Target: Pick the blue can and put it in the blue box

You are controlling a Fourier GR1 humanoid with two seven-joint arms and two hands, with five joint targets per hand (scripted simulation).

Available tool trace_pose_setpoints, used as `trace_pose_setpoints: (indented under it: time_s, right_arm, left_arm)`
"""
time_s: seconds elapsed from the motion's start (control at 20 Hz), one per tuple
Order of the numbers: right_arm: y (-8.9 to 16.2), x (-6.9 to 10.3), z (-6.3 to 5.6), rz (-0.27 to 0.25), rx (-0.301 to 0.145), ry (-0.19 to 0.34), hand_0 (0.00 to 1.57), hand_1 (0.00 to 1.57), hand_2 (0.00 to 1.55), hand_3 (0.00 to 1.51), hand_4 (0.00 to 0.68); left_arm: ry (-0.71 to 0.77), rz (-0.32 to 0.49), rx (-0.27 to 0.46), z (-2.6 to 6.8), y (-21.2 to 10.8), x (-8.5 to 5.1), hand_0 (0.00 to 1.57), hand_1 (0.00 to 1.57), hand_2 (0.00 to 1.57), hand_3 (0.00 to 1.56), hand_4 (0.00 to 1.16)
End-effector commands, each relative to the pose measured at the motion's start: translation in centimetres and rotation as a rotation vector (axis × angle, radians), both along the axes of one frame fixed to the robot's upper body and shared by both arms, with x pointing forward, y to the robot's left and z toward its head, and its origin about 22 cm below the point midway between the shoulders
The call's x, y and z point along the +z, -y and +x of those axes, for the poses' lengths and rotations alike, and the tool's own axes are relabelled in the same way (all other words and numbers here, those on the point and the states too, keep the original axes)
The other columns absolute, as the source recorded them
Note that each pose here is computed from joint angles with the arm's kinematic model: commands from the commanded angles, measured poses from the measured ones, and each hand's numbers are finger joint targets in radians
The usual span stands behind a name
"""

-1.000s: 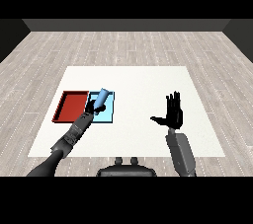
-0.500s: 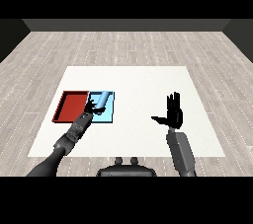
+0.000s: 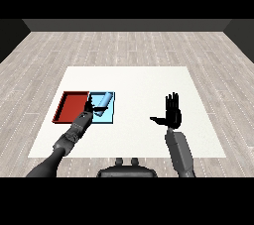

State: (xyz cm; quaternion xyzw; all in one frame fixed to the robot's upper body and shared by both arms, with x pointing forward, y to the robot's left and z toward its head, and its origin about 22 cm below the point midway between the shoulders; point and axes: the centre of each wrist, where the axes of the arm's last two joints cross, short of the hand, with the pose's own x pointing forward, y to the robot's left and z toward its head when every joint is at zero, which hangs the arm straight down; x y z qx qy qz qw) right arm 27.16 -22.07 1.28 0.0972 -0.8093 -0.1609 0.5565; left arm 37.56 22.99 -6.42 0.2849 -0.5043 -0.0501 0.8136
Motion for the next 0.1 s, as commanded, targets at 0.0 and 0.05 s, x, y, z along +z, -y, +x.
trace_pose_setpoints:
  time_s: [0.0,0.05]
  right_arm:
    - [-0.7,-0.2,-0.2,-0.026,0.026,0.013,0.0,0.0,0.0,0.0,0.0]
    - [1.8,0.9,0.0,-0.042,0.024,0.009,0.0,0.0,0.0,0.0,0.0]
  left_arm:
    - [0.237,-0.033,-0.045,0.12,-1.7,0.8,0.0,0.0,0.0,0.0,0.0]
    - [0.234,-0.051,-0.042,1.51,0.2,2.2,0.0,0.0,0.0,0.0,0.0]
